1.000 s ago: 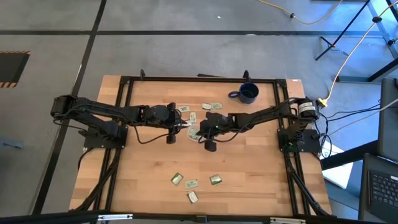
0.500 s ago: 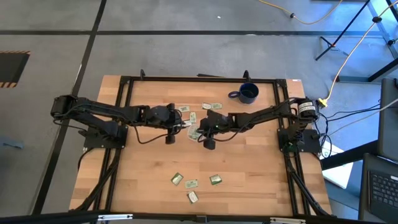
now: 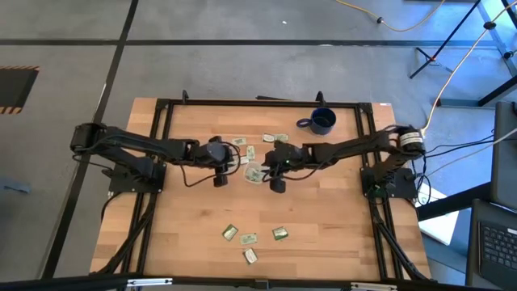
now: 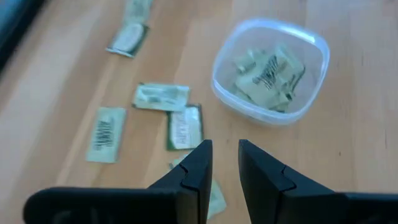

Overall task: Pick and place Stevia / Truvia into bins
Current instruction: Put the light green stevia packet into the container

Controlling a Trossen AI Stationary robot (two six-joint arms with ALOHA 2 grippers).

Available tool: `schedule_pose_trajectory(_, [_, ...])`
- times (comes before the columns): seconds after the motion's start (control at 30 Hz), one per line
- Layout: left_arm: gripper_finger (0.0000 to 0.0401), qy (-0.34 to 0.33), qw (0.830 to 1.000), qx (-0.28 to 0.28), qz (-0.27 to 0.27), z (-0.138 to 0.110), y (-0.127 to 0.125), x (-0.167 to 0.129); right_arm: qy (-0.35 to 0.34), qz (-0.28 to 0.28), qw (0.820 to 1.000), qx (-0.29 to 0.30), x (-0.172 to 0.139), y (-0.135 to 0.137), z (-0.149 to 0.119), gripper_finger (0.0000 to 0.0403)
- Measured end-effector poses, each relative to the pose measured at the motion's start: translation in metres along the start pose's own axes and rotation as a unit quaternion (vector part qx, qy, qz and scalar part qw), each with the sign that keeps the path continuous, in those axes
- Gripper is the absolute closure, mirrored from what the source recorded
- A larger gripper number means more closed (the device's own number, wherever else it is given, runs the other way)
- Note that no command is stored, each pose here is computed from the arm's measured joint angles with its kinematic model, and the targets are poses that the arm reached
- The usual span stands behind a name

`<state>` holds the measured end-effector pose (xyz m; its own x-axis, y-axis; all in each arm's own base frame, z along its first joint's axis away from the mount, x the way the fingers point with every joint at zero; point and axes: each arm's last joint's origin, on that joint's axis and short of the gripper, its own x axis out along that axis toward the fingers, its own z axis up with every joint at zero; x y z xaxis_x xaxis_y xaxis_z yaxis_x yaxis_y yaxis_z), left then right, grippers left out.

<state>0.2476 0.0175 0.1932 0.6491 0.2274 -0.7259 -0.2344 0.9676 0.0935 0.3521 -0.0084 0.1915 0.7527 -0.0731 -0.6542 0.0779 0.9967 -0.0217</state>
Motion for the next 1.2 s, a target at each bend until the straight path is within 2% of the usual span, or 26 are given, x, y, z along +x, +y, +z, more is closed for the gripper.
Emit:
schedule_pose_trajectory(0.1, [0.0329, 0.024, 1.000, 0.005, -0.005, -0.005, -0.003, 0.013, 0.000, 0.000, 1.000, 0.000, -0.015, -0.001, 0.004, 0.0294])
schedule_pose_trajectory(0.2, [0.0329, 0.053, 0.998, 0.009, 0.013, -0.011, -0.003, 0.026, -0.001, 0.000, 1.000, 0.001, -0.026, -0.002, 0.004, 0.0294])
schedule_pose_trajectory(0.53, [0.0329, 0.113, 0.993, -0.027, 0.025, -0.026, 0.010, 0.051, -0.022, -0.031, 0.999, 0.020, -0.058, -0.009, -0.012, 0.0294])
schedule_pose_trajectory(0.77, [0.0329, 0.129, 0.991, -0.027, 0.025, -0.029, 0.013, 0.057, -0.058, -0.030, 0.998, 0.024, -0.062, -0.009, -0.025, 0.0294])
schedule_pose_trajectory(1.0, [0.0330, 0.134, 0.991, -0.015, 0.014, -0.030, 0.012, 0.058, -0.052, -0.031, 0.998, 0.033, -0.059, -0.010, -0.028, 0.0294])
schedule_pose_trajectory(1.2, [0.0356, 0.143, 0.989, -0.013, 0.014, -0.033, 0.012, 0.058, -0.052, -0.031, 0.998, 0.032, -0.059, -0.010, -0.028, 0.0294])
